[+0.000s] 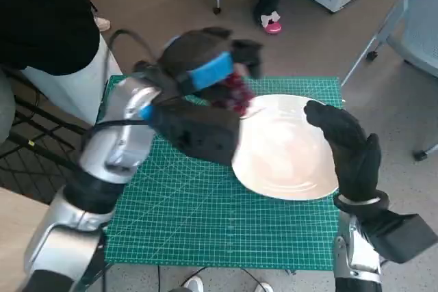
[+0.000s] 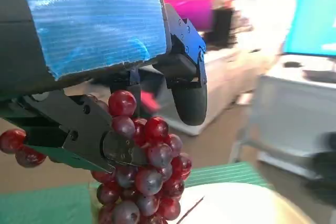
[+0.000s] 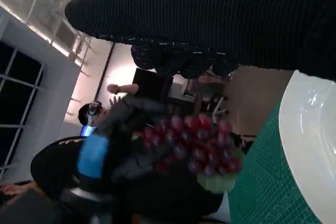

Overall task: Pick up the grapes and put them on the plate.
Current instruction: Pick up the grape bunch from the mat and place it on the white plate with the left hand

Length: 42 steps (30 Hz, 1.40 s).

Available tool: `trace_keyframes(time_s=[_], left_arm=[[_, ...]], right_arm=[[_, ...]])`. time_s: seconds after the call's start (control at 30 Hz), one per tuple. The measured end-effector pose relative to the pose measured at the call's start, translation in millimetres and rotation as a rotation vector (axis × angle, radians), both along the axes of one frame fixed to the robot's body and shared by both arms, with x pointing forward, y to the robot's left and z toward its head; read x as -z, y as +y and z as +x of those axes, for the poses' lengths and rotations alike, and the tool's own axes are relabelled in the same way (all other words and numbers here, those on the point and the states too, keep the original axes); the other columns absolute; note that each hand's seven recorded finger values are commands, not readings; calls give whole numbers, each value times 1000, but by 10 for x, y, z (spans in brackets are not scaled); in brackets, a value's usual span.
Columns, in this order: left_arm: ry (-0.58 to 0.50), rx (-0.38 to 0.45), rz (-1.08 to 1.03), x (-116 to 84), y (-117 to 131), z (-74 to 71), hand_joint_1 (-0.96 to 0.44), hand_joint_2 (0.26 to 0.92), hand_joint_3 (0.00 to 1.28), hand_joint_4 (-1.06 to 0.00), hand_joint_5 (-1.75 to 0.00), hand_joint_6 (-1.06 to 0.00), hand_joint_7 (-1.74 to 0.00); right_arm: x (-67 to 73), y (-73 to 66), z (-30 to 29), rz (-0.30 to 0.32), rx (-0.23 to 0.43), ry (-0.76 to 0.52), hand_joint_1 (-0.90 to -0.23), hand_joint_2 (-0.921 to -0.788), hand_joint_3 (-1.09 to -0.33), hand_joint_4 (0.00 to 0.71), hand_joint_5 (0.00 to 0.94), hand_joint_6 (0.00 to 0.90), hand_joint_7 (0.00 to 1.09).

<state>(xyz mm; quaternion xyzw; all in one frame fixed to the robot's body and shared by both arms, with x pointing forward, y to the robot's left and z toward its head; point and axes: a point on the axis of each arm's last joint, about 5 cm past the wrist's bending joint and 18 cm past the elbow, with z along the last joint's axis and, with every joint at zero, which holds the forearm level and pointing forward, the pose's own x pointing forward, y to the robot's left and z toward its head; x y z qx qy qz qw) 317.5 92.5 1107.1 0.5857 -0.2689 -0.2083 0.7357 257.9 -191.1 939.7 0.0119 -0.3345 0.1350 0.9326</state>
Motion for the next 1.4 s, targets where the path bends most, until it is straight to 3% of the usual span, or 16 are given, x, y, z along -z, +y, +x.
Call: trace_keyframes(time_s=[0.37, 0.53, 0.7, 0.9, 1.1, 1.27, 1.33, 1.4], left_arm=[[26, 71, 3, 13, -283, 92, 4, 921, 178, -545, -1445, -549, -1111], [57, 94, 10, 53, -390, 112, 3, 921, 189, -516, -1367, -526, -1259], [79, 112, 23, 83, -481, 125, 4, 921, 181, -517, -1446, -565, -1131], [88, 134, 33, 107, -515, 147, 3, 921, 207, -492, -1378, -508, -1298], [95, 144, 35, 145, -525, 178, 3, 921, 201, -493, -1412, -530, -1232], [123, 139, 41, 192, -559, 215, 2, 921, 252, -441, -1421, -452, -1364], [142, 132, 43, 213, -573, 233, 65, 894, 319, -428, -1457, -427, -1235], [165, 126, 41, 237, -588, 249, 195, 825, 438, -450, -1491, -444, -833]], right_arm=[[25, -91, -54, 9, 53, -10, -632, -921, -862, 377, 3, 85, 336], [27, -105, -74, 19, 76, -19, -623, -921, -856, 379, 3, 102, 308], [29, -100, -87, 19, 98, -28, -620, -921, -853, 381, 2, 127, 264], [50, -90, -107, 21, 118, -29, -621, -921, -849, 382, 1, 143, 239], [57, -96, -116, 24, 132, -31, -626, -921, -849, 383, 1, 151, 226], [62, -97, -118, 18, 138, -34, -628, -921, -850, 383, 1, 155, 218], [66, -95, -118, 13, 139, -35, -628, -921, -850, 383, 1, 157, 215], [72, -95, -119, 10, 141, -34, -629, -921, -850, 383, 1, 159, 213]])
